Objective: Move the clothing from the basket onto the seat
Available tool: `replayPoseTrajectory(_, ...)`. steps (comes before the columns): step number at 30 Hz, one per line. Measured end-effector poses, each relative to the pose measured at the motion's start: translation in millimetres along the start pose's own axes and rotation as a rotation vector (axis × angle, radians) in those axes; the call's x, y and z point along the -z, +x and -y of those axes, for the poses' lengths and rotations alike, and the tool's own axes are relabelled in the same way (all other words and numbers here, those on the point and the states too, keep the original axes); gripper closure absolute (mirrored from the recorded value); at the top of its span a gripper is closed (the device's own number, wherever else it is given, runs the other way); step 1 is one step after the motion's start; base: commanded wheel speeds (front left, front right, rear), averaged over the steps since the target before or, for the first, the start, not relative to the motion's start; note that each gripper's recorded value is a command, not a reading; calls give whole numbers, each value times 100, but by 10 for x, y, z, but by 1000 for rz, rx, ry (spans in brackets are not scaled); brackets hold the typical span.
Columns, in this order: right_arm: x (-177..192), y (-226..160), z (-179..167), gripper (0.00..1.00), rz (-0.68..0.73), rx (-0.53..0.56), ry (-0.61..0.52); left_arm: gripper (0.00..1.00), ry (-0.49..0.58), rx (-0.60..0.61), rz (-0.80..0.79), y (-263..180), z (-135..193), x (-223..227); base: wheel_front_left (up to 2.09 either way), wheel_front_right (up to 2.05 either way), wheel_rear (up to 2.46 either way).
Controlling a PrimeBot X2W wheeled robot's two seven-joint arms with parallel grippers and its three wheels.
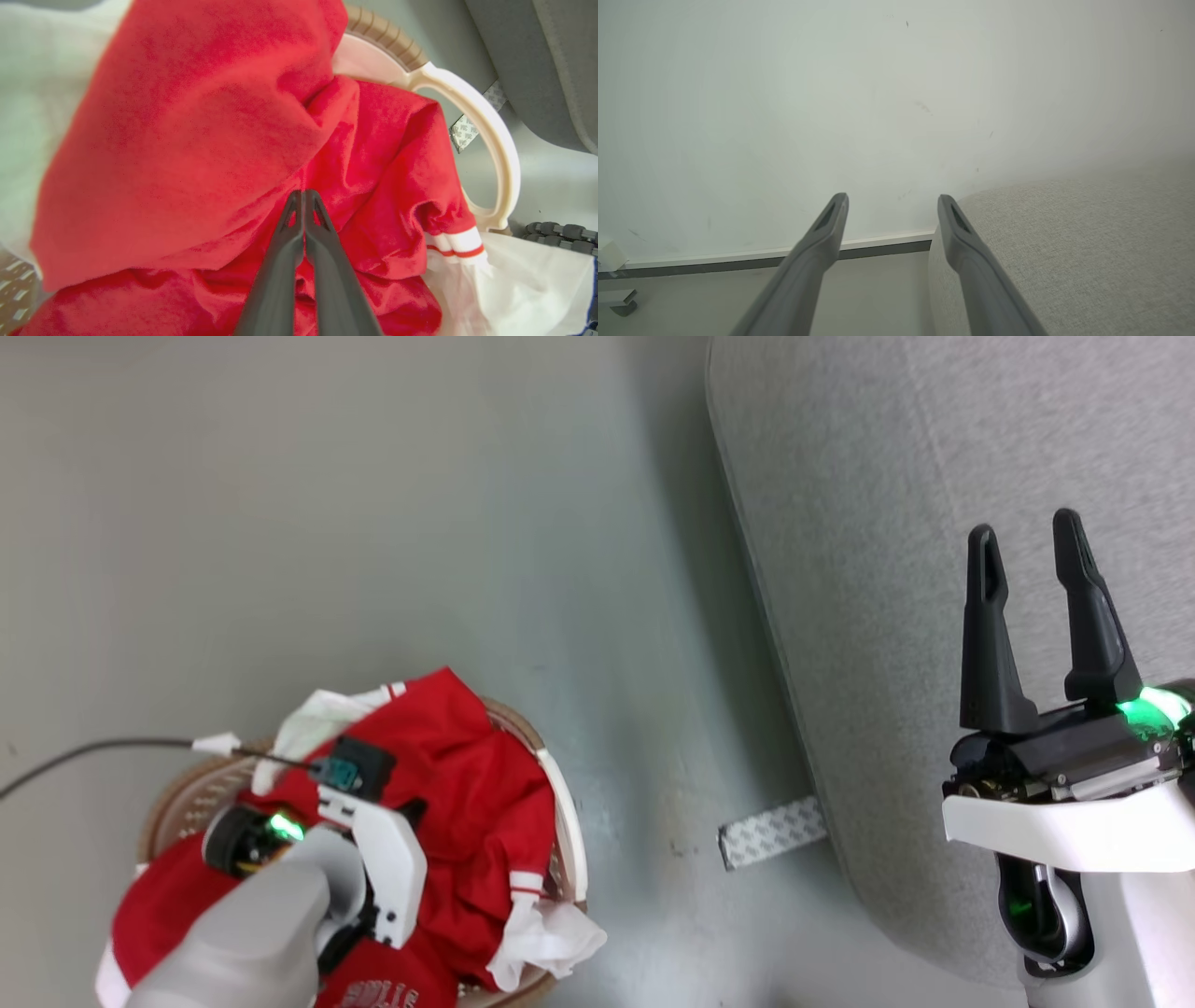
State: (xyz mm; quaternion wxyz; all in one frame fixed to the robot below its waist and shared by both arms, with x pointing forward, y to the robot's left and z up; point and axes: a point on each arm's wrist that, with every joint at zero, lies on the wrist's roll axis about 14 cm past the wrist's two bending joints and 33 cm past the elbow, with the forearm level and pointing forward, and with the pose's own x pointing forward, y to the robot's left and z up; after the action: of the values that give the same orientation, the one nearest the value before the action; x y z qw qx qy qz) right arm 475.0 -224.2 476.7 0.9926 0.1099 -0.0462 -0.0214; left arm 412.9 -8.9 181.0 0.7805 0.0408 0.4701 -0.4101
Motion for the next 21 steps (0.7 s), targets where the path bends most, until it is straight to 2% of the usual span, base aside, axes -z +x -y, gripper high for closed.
replayPoseTrajectory(1, -41, -13, -10, 0, 8, -1, 2, 100, -8, -9, 9, -40, 4, -13, 0, 0, 0)
replayPoseTrajectory(2, -83, -30, -15, 0, 16, -1, 3, 80, -17, -15, 27, -80, 15, -42, 0, 0, 0)
replayPoseTrajectory(3, -122, -50, -19, 0, 23, 0, 5, 11, -27, -22, 50, -118, 31, -83, 0, 0, 0)
replayPoseTrajectory(4, -159, -72, -17, 0, 29, 2, 5, 0, -27, -24, 78, -157, 62, -139, 0, 0, 0)
replayPoseTrajectory(9, -300, -201, -75, 0, 47, -5, -1, 0, -26, -34, 196, -399, 235, -372, 0, 0, 0)
replayPoseTrajectory(15, -451, -316, -261, 0, 73, -48, 18, 0, -30, -101, 349, -830, 208, -739, 0, 0, 0)
replayPoseTrajectory(21, -511, -447, -462, 0, 79, -95, 41, 0, -42, -198, 608, -1487, 167, -1315, 0, 0, 0)
